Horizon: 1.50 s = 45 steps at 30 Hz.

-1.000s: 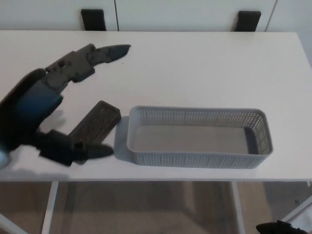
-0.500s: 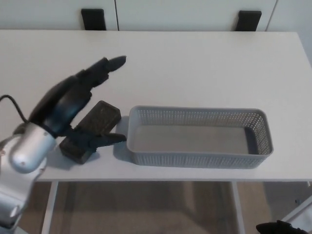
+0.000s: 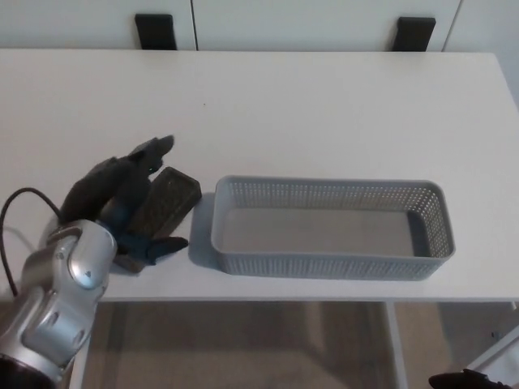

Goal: The robot walks towards a desk on which an eraser is kept on the left hand side and a container is kept on the right hand side. The robot picks up the eraser using its left hand and places it in the container.

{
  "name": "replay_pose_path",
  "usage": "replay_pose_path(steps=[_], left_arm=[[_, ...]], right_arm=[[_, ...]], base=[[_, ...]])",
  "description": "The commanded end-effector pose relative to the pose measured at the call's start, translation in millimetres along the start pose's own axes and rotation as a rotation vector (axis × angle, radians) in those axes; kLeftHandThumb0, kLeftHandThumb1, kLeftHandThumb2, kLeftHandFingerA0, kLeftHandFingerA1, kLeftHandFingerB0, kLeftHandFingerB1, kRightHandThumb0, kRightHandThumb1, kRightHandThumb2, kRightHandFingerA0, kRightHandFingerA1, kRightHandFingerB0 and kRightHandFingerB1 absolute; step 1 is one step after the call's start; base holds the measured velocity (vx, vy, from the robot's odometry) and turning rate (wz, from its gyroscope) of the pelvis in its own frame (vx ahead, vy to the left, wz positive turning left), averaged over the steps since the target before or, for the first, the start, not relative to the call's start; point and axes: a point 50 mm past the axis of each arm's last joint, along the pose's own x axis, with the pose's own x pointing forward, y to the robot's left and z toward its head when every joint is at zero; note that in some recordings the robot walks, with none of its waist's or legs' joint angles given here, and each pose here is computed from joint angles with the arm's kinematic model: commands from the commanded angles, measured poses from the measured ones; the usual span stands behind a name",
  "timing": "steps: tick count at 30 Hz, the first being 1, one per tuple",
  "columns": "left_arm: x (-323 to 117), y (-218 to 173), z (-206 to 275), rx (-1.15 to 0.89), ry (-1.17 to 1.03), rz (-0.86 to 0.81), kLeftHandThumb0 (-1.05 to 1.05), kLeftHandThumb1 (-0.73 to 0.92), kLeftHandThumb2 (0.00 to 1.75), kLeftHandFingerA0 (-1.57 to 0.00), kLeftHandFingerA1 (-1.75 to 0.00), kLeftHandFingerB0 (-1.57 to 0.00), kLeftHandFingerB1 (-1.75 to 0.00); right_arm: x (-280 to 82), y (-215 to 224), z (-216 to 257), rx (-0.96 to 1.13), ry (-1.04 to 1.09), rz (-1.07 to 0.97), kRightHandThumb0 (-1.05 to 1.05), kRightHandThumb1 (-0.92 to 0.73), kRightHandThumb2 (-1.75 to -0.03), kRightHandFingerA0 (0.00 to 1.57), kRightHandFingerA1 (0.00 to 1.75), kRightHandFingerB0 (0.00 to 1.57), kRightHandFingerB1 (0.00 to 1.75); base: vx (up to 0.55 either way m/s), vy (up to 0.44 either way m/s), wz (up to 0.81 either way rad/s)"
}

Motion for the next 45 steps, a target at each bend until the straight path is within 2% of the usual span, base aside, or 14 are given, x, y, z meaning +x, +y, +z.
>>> replay_pose_path(steps=[1,6,20,21,22,24,25,26,31,33,34,36,43,45], left_arm=[[2.5,15.7,-21.3,0.210,0.182,0.242,-0.48,0.33,0.72,0.00,-0.29,-0.07,-0.21],[1.3,9.6,-26.9,0.241,0.210,0.218,-0.49,0.33,0.73,-0.01,-0.30,-0.07,-0.22],[7.6,-22.2,-12.8,0.196,0.196,0.040,-0.55,0.40,0.53,-0.10,-0.43,-0.13,-0.26],[8.6,-22.8,-11.0,0.194,0.188,0.019,-0.30,0.17,0.79,-0.03,-0.53,0.00,-0.49],[11.2,-22.8,-5.7,0.136,0.154,-0.064,-0.50,0.42,0.53,-0.21,-0.38,-0.18,-0.27],[15.0,-22.8,-7.1,0.087,0.093,-0.201,-0.49,0.46,0.54,-0.42,-0.43,-0.20,-0.28],[16.1,-22.3,-8.7,0.052,0.083,-0.301,-0.31,0.34,0.85,-0.41,-0.61,-0.09,-0.45],[17.5,-21.9,-10.0,0.024,0.078,-0.372,-0.51,0.47,0.72,-0.57,-0.52,-0.27,-0.40],[18.3,-23.8,-17.7,-0.017,0.098,-0.571,-0.07,0.71,0.62,-1.16,-0.72,-0.60,-0.43],[19.6,-25.0,-20.1,0.009,0.100,-0.574,-0.01,0.69,0.61,-1.01,-1.07,-0.83,-0.60],[18.9,-24.4,-21.5,0.003,0.118,-0.570,-0.01,0.66,0.69,-0.88,-1.32,-0.77,-0.87],[18.1,-22.5,-22.5,0.007,0.126,-0.555,-0.05,0.72,0.67,-0.82,-1.49,-0.64,-0.91],[16.5,-13.1,-28.7,0.067,0.107,-0.408,-0.13,0.73,0.62,-0.79,-1.26,-0.66,-0.61],[15.6,-5.6,-33.9,-0.096,0.111,-0.265,-0.11,0.71,0.60,-0.82,-1.36,-0.63,-0.85]], right_arm=[[-8.2,-9.4,-14.4,-0.021,0.032,0.006,-0.37,-0.49,-0.53,0.48,0.49,0.43,0.46],[-8.3,-8.2,-14.9,-0.003,0.032,0.014,-0.39,-0.41,-0.69,0.43,0.56,0.40,0.54],[-5.9,-10.7,-10.3,-0.039,0.030,0.038,-0.36,-0.49,-0.54,0.46,0.49,0.42,0.44],[-5.8,-10.5,-9.8,-0.036,0.026,0.042,-0.36,-0.49,-0.54,0.45,0.49,0.42,0.45],[-4.4,-11.2,-7.7,-0.040,0.024,0.045,-0.36,-0.48,-0.54,0.46,0.49,0.43,0.45],[-3.4,-12.2,-6.6,-0.037,0.026,0.049,-0.37,-0.48,-0.54,0.46,0.49,0.43,0.45],[-3.3,-12.1,-6.4,-0.039,0.028,0.054,-0.37,-0.48,-0.54,0.47,0.49,0.43,0.45],[-3.0,-12.4,-5.2,-0.048,0.024,0.058,-0.38,-0.48,-0.54,0.47,0.49,0.42,0.45],[-2.7,-12.4,-3.2,-0.070,0.018,0.074,-0.39,-0.48,-0.54,0.49,0.49,0.42,0.44],[-1.5,-14.8,-1.2,-0.081,0.016,0.075,-0.39,-0.48,-0.54,0.50,0.49,0.44,0.44],[-1.3,-15.8,-0.4,-0.091,0.012,0.080,-0.41,-0.48,-0.54,0.51,0.50,0.44,0.45],[-1.3,-16.7,-0.3,-0.099,0.013,0.083,-0.41,-0.48,-0.53,0.52,0.50,0.45,0.44],[-1.9,-15.9,-3.4,-0.100,0.028,0.085,-0.42,-0.48,-0.53,0.54,0.50,0.45,0.44],[-2.3,-15.5,-3.9,-0.108,0.026,0.091,-0.41,-0.48,-0.54,0.54,0.50,0.45,0.45]], base=[[0.00,0.000,0.00],[0.00,0.000,0.00],[0.00,0.000,0.00],[0.00,0.000,0.00],[0.00,0.000,0.00],[0.00,0.000,0.00],[0.00,0.000,0.00],[0.00,0.000,0.00],[0.00,0.000,0.00],[0.00,0.000,0.00],[0.00,0.000,0.00],[0.00,0.000,0.00],[0.00,0.000,0.00],[0.00,0.000,0.00]])
